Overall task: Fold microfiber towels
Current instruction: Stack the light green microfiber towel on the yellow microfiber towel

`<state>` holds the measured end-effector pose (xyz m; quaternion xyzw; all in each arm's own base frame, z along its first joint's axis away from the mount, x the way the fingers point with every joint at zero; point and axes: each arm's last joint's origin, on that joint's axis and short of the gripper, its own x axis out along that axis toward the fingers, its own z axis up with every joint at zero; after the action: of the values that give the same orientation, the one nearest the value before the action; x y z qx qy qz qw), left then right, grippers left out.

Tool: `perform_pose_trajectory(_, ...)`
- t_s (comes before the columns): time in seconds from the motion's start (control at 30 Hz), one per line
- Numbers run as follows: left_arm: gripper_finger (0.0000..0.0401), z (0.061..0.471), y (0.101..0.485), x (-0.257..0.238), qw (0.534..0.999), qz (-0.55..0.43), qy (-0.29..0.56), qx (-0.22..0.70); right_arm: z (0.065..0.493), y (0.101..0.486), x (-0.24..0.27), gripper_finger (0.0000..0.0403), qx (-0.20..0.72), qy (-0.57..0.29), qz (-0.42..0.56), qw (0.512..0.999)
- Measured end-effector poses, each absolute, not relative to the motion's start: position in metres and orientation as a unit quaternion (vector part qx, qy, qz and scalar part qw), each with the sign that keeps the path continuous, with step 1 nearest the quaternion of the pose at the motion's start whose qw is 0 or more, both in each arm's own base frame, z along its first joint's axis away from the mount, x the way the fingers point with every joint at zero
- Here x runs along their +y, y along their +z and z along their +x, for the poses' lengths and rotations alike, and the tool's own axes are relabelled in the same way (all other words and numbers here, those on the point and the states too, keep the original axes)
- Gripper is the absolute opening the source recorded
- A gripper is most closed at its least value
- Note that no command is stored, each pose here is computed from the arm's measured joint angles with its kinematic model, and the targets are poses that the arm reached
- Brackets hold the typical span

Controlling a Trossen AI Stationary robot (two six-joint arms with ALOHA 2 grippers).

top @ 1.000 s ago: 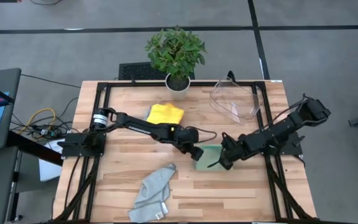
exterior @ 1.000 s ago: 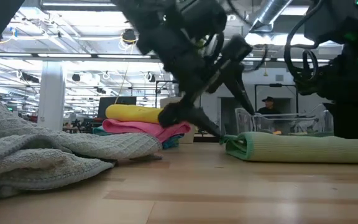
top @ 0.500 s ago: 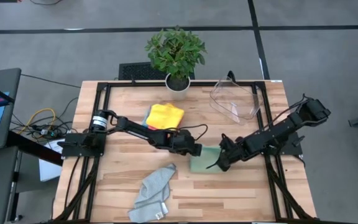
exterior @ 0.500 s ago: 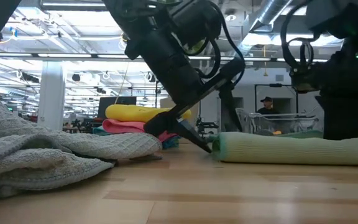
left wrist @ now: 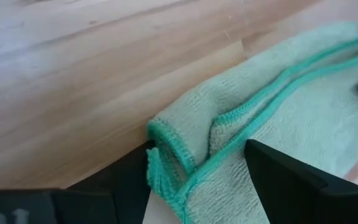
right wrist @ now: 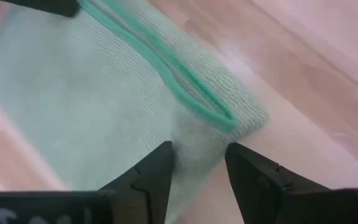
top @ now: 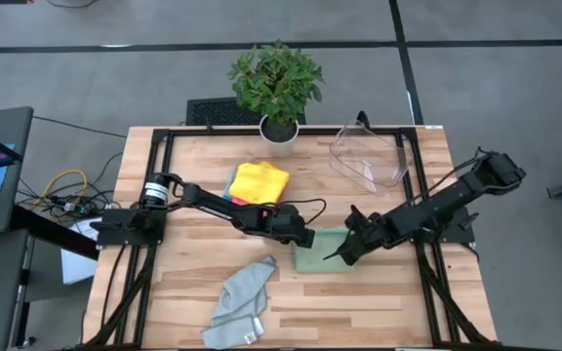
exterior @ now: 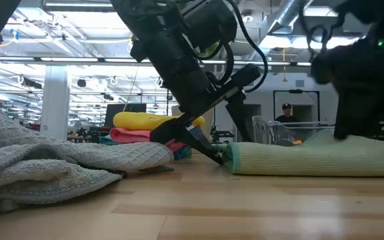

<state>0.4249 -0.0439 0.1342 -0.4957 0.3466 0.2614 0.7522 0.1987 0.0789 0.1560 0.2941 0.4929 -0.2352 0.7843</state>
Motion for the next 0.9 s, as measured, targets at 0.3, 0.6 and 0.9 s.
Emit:
perform_pose_trajectory(0.3, 0.0245, 0.430, 0.138, -0.035, 0.759, -0.504, 0.207, 0.357, 0.175, 0.177, 0.079, 0.0191, 0.489, -0.250, 0.348, 0.760)
perform_pose_trajectory(0.6, 0.0269, 0.427, 0.143, -0.035, 0.744, -0.513, 0.139, 0.406, 0.172, 0.175, 0.087, 0.0277, 0.500, -0.253, 0.370, 0.741)
perform_pose_trajectory(0.9, 0.0288, 0.421, 0.154, -0.043, 0.736, -0.520, 0.162, 0.403, 0.188, 0.155, 0.095, 0.0286, 0.495, -0.265, 0.361, 0.745)
